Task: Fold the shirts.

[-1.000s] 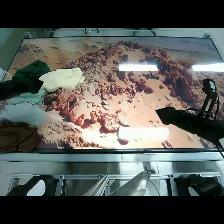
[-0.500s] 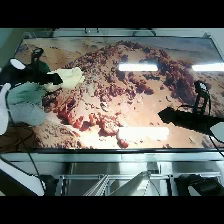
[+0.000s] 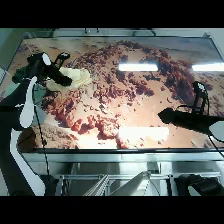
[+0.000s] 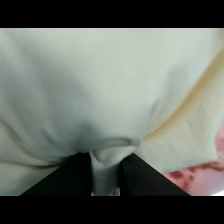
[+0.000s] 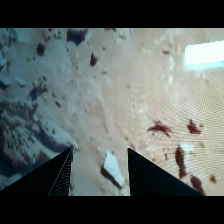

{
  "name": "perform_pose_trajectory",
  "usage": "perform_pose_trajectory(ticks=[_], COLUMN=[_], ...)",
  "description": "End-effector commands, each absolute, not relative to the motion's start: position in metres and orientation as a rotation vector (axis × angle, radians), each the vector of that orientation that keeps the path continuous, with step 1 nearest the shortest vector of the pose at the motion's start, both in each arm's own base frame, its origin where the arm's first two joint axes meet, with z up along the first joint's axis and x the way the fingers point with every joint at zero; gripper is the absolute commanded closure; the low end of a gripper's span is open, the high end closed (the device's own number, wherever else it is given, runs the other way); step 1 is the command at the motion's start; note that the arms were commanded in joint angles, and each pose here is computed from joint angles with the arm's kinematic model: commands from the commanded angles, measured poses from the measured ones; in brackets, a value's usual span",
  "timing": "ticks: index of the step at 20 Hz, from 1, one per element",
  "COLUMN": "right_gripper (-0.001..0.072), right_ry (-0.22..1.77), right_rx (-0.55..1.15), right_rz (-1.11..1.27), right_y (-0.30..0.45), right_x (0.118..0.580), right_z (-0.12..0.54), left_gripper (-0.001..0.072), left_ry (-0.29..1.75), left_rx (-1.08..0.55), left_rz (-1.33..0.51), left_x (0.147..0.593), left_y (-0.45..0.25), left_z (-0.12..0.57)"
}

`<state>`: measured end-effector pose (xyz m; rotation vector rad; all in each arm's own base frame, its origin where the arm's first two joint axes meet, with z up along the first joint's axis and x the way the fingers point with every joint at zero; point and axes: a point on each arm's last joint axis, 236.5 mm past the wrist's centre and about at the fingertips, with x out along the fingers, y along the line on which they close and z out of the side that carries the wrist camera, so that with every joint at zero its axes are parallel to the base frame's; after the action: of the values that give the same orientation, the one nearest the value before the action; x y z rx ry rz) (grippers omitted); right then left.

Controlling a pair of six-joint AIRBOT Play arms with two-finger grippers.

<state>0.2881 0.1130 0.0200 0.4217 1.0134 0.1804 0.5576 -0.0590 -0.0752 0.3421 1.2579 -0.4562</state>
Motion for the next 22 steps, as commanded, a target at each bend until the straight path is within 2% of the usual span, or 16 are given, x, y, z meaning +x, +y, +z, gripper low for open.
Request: perform_pose_trajectory(ticks=[1, 5, 7, 9, 12, 17, 18, 19, 20, 22], right_gripper=[0.0358, 0.0369, 0.0489, 0.0486, 0.0486, 0.0481, 0.0378, 0.0197, 0.0163, 0.0163], right_ry=[1.009, 1.081, 1.156, 1.203, 1.249, 1.251, 1.260, 1.271, 1.282, 1.274], right_rx=[0.392, 0.386, 0.352, 0.339, 0.318, 0.352, 0.358, 0.368, 0.382, 0.405], right_rz=[0.188, 0.135, 0.112, 0.089, 0.089, 0.145, 0.174, 0.213, 0.266, 0.385], right_y=[0.111, 0.087, 0.066, 0.047, 0.033, 0.047, 0.053, 0.060, 0.071, 0.093], right_x=[0.289, 0.278, 0.263, 0.253, 0.241, 0.240, 0.237, 0.234, 0.229, 0.225], right_z=[0.019, 0.010, 0.000, -0.005, -0.009, -0.006, -0.005, -0.003, 0.000, 0.010], left_gripper=[0.0679, 0.0678, 0.0677, 0.0677, 0.0678, 0.0676, 0.0505, 0.0122, -0.0008, -0.0009], left_ry=[1.071, 0.887, 0.922, 1.047, 1.214, 1.406, 1.432, 1.443, 1.439, 1.416], left_rx=[0.293, 0.038, -0.071, -0.144, -0.189, -0.257, -0.264, -0.278, -0.304, -0.334], left_rz=[-0.585, -0.984, -1.164, -1.244, -1.259, -1.187, -1.186, -1.177, -1.157, -1.138], left_x=[0.548, 0.451, 0.393, 0.347, 0.304, 0.279, 0.277, 0.279, 0.287, 0.308], left_y=[-0.133, -0.242, -0.272, -0.291, -0.316, -0.335, -0.333, -0.328, -0.322, -0.300], left_z=[0.026, 0.162, 0.192, 0.183, 0.129, 0.042, 0.037, 0.037, 0.042, 0.064])
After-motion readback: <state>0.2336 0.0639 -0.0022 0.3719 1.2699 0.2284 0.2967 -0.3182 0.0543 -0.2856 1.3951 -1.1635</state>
